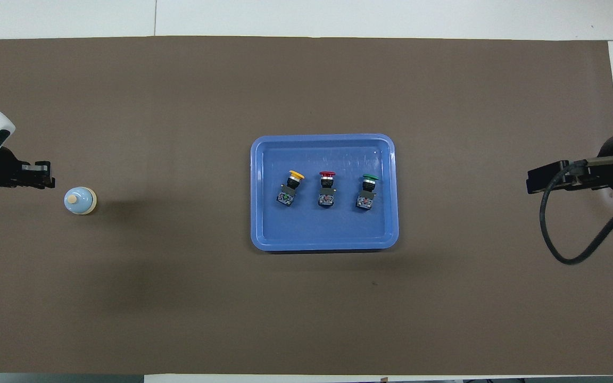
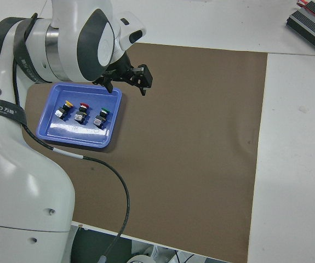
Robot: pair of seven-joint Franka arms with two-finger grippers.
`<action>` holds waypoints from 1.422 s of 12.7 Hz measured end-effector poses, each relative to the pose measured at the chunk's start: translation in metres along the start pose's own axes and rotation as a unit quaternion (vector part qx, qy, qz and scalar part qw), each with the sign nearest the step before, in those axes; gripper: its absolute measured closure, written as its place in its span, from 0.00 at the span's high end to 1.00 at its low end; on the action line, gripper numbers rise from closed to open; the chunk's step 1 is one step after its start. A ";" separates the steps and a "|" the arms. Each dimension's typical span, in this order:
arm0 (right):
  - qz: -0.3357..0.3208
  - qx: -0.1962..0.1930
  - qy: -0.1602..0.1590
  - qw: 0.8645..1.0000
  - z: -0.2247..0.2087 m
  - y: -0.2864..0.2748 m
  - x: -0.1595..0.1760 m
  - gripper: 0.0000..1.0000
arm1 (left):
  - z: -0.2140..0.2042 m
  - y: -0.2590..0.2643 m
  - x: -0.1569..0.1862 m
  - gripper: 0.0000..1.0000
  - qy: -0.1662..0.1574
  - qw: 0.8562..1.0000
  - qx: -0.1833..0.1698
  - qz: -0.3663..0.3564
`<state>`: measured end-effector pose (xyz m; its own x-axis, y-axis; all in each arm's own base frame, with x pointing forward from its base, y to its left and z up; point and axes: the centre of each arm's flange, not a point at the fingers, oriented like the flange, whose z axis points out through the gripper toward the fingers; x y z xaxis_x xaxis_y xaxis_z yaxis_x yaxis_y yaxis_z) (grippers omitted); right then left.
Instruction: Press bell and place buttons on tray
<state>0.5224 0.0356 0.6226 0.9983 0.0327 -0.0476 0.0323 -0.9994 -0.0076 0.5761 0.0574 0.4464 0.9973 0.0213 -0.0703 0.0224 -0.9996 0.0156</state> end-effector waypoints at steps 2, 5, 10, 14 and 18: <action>0.000 0.000 0.000 1.000 0.000 0.000 0.000 1.00 | -0.036 0.020 -0.009 0.54 -0.003 1.000 0.000 0.016; 0.000 0.000 0.000 1.000 0.000 0.000 0.000 1.00 | -0.068 0.039 -0.036 0.90 -0.025 0.999 0.000 0.032; 0.000 0.000 0.000 1.000 0.000 0.000 0.000 1.00 | -0.081 0.055 -0.050 1.00 -0.037 0.998 0.001 0.043; 0.000 0.000 0.000 1.000 0.000 0.000 0.000 1.00 | -0.081 0.054 -0.050 1.00 -0.040 0.998 0.001 0.040; 0.000 0.000 0.000 1.000 0.000 0.000 0.000 1.00 | -0.096 0.054 -0.049 1.00 -0.041 0.998 0.001 0.040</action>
<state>0.5224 0.0356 0.6226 0.9983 0.0327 -0.0476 0.0323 -0.9994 -0.0076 0.5350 0.0036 0.5465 0.9869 -0.0593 -0.1502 -0.0566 -0.9981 0.0224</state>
